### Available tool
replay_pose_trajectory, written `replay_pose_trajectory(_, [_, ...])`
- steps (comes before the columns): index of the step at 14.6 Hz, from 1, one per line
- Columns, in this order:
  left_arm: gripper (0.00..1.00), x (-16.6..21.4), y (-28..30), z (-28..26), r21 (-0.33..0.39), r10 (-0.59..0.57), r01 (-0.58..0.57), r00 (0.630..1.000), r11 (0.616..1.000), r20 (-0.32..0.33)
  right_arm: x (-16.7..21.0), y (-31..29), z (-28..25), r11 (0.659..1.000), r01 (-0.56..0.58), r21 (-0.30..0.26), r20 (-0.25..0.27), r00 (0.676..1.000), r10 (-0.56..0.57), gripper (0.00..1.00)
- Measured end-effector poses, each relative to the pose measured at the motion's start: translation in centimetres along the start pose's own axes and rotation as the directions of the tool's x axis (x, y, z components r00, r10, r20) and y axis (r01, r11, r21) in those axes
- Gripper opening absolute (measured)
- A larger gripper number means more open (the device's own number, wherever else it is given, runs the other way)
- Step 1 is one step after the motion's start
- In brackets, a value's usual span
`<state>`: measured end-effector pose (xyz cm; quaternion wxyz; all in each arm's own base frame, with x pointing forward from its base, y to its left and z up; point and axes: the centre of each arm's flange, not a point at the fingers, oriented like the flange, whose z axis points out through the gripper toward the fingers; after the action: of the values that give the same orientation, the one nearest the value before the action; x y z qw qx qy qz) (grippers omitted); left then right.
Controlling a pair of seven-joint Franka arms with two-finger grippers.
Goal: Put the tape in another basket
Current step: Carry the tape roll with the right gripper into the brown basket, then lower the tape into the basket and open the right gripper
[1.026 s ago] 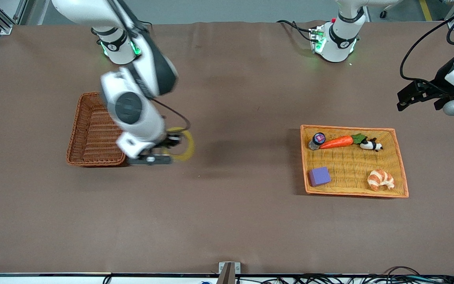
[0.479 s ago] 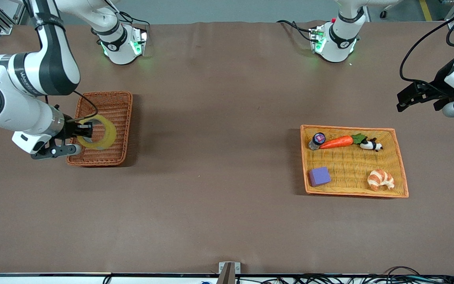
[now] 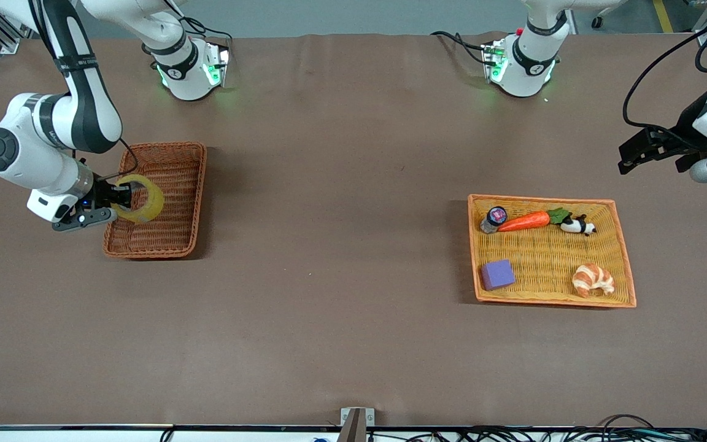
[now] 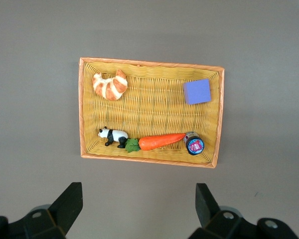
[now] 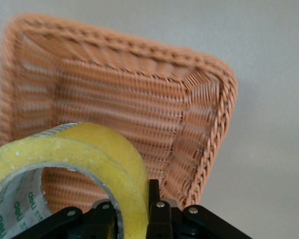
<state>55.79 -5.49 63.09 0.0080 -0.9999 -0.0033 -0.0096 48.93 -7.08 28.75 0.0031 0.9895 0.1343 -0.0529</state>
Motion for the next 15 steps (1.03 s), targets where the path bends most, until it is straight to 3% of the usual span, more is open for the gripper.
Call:
replay_pose_trajectory(5, [1.0, 0.0, -0.1, 0.2, 0.001, -0.001, 0.001, 1.0, 1.0, 0.008, -2.2, -0.7, 4.1, 1.0, 0.009, -0.019, -0.024, 1.0, -0.009, 0.21])
replay_pose_trajectory(15, [1.0, 0.0, -0.5, 0.4, 0.002, -0.009, 0.009, 1.0, 1.0, 0.014, -2.6, -1.4, 8.6, 0.999, 0.024, -0.048, 0.011, 1.0, -0.024, 0.22])
